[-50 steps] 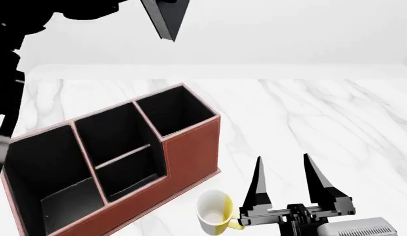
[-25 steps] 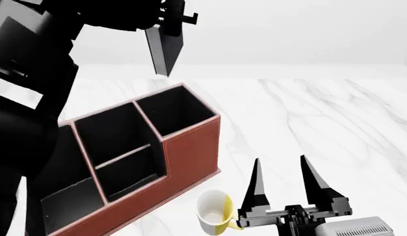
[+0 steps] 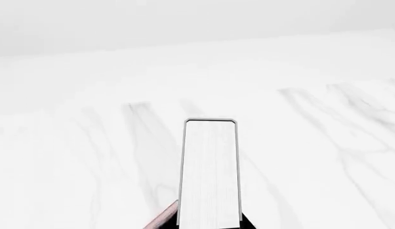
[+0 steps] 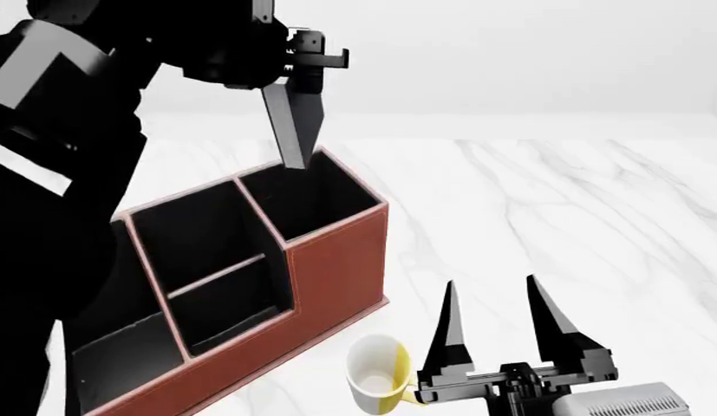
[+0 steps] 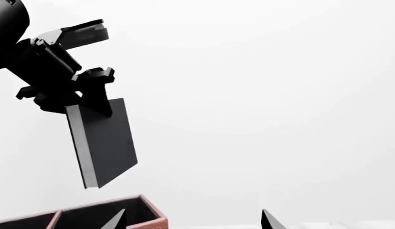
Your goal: Pick up the book and place it in the right compartment of the caddy.
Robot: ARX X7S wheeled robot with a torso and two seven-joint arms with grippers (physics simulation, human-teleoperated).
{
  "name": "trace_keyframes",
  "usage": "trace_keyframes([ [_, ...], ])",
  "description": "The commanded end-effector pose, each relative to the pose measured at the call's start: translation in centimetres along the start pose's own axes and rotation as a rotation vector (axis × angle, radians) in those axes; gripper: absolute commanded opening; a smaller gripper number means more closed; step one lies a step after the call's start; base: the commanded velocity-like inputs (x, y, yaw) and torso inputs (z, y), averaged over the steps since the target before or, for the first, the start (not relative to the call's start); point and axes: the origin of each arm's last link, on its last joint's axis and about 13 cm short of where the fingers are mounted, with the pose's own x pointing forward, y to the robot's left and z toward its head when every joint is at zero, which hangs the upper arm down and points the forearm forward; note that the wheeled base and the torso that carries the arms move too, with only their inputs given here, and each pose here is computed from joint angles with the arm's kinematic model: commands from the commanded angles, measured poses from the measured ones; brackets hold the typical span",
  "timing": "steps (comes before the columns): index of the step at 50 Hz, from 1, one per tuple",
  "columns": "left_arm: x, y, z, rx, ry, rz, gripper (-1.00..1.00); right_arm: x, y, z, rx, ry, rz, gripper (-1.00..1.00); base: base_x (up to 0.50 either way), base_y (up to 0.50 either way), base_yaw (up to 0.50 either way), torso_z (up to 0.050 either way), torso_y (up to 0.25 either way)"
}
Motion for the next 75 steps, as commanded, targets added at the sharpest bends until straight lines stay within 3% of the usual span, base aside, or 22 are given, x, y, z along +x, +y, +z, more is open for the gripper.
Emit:
trace_keyframes([
  [1,0.0,-1.1,-0.2,-0.012,-0.005,-0.036,-1.00,0.1,0.0,0.0,-0.012,-0.010,0.006,1.00,0.00,0.00,0.00,0.000,0.000],
  [35,-0.2,-1.3,-2.6,-0.006,0.017,-0.077,-1.00,0.0,0.1,-0.2,-0.020,-0.003,0.019,1.00,0.00,0.00,0.00,0.000,0.002],
  [62,-0.4,-0.8,-2.7,0.017,-0.006,-0.013,-1.00,-0.2,0.2,-0.5,-0.027,0.012,0.035,1.00,0.00,0.00,0.00,0.000,0.002],
  [75,1.1,-0.9,-4.0,0.014,0.030,-0.009,-1.00,-0.3,0.2,-0.6,-0.028,0.016,0.038,1.00,0.00,0.00,0.00,0.001,0.002],
])
